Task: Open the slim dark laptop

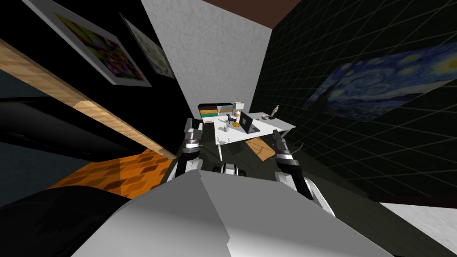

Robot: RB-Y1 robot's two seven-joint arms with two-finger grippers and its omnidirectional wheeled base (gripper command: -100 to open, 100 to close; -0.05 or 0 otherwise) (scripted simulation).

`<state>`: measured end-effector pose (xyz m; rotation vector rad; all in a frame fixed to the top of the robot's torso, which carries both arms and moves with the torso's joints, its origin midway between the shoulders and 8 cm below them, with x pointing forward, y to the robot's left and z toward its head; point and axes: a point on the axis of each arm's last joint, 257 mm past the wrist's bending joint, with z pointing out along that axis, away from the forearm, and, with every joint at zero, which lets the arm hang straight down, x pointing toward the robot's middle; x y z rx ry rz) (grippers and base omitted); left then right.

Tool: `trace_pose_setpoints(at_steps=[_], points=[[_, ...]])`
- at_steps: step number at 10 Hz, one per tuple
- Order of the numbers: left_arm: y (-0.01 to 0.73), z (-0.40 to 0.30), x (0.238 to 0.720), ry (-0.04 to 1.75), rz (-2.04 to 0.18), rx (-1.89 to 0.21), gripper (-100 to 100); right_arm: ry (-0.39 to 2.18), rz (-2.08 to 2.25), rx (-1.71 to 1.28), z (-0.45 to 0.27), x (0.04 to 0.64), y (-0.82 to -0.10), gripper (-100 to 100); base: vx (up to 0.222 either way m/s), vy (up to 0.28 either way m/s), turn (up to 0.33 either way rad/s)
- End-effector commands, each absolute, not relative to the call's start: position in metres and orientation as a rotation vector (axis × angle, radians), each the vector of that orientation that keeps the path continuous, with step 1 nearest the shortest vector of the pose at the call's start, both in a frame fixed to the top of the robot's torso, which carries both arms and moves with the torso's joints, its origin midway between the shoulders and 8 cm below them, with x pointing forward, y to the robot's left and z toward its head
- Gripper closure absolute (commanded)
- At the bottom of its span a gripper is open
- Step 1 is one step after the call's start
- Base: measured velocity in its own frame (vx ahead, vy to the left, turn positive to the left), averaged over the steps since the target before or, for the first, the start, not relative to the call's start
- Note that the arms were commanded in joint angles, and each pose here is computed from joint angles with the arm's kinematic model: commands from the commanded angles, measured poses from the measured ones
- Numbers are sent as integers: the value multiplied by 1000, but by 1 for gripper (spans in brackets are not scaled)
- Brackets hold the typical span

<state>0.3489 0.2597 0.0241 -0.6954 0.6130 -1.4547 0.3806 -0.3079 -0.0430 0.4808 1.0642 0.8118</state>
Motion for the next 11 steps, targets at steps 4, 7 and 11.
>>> trace_pose_setpoints(at_steps=[4, 7, 11], points=[[260, 24, 349, 613, -1455, -695, 0, 1256, 484, 317, -88, 399, -342, -100, 33, 67, 154], [260, 24, 349, 613, -1455, -695, 0, 1351, 287, 214, -112, 407, -371, -100, 40, 59, 157], [260, 24, 349, 613, -1455, -695, 0, 1465, 1, 63, -138, 414, -422, -100, 49, 68, 169]])
